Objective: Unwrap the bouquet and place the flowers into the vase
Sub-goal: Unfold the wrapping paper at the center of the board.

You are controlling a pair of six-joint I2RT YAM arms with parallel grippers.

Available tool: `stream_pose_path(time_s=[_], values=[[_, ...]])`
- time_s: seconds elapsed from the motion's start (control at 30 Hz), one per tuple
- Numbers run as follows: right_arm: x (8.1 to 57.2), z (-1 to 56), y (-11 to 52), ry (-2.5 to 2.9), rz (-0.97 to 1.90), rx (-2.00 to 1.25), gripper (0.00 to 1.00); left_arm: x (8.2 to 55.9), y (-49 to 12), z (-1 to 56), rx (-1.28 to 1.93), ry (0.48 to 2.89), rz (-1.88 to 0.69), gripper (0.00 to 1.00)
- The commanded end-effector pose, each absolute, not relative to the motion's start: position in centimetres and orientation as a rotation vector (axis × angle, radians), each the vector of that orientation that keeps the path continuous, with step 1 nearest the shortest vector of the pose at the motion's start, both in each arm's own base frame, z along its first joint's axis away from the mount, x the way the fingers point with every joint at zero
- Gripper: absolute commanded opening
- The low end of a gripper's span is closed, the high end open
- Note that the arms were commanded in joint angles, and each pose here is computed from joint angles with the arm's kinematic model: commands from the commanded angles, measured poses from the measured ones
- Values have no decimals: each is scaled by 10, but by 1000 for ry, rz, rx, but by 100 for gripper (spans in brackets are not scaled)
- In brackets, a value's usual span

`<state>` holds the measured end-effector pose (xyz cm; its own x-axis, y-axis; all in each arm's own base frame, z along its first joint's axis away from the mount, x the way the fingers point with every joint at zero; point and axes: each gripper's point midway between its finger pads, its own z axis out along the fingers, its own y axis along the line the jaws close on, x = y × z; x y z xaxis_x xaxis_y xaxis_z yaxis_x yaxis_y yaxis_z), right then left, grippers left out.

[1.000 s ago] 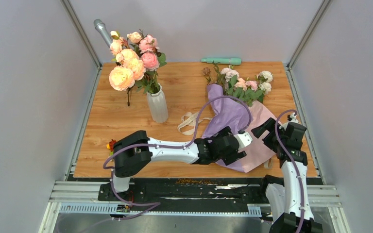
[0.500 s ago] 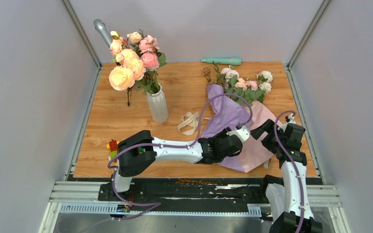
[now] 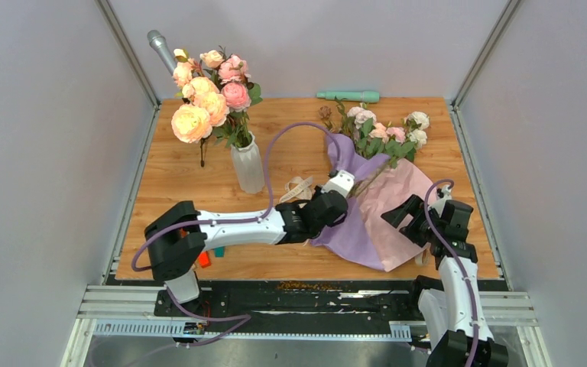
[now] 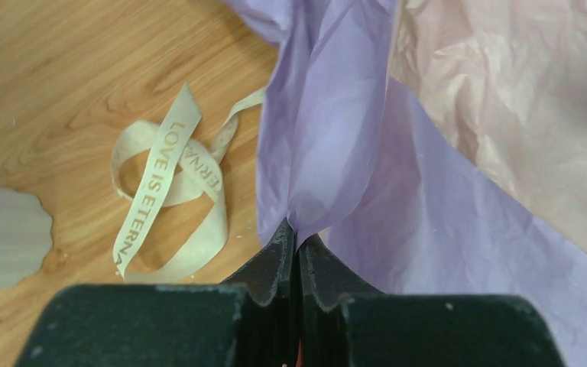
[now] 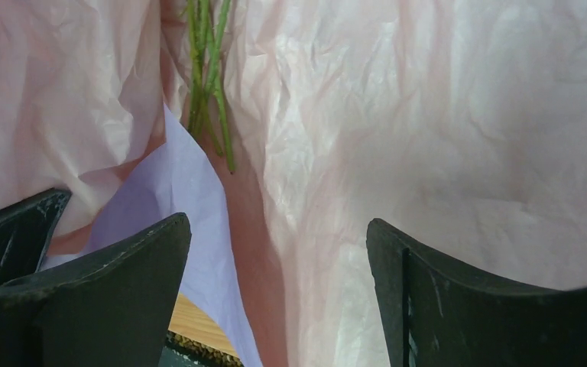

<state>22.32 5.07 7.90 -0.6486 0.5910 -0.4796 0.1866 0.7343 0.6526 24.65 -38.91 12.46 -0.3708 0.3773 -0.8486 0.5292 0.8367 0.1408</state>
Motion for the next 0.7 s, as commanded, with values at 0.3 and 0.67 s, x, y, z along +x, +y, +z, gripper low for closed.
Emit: stream_pose_path(time_s=[0.3, 0.67], values=[[234, 88, 67, 2171, 825, 493, 73, 250, -339, 123, 173, 2036, -476, 6], [234, 82, 68, 2197, 813, 473, 72, 254, -307, 118, 152, 2037, -369, 20]])
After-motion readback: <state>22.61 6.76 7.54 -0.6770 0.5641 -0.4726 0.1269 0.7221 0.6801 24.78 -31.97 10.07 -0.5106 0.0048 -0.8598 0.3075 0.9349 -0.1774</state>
